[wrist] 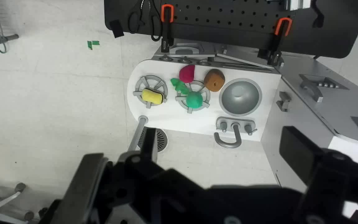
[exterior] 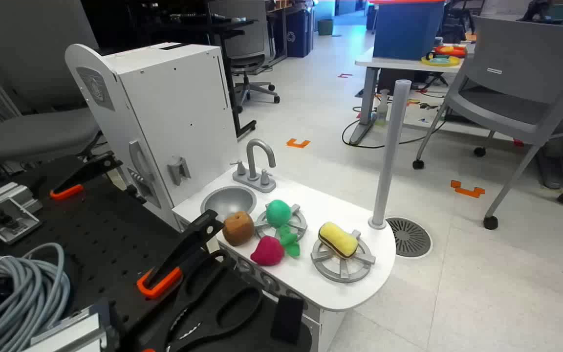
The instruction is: Turn the tap at the center
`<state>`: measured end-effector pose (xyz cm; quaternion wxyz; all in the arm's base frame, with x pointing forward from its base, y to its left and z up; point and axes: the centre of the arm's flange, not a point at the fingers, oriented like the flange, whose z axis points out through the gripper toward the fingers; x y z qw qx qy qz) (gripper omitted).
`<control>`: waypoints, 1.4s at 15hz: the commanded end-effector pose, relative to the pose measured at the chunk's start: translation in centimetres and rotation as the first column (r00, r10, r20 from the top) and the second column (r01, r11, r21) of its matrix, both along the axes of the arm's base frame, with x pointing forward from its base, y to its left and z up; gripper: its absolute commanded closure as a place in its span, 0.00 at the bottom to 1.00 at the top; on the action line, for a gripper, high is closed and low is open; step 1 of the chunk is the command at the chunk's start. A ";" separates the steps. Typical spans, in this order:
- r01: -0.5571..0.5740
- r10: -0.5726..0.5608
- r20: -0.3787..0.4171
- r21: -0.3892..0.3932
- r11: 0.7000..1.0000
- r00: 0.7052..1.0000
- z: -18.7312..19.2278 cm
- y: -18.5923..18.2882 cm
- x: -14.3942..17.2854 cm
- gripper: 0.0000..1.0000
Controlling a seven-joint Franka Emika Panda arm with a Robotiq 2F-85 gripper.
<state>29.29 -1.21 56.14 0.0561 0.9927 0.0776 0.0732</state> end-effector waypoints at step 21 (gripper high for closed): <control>-0.278 0.179 -0.319 -0.298 0.913 0.931 -19.4 6.2 22.9 0.00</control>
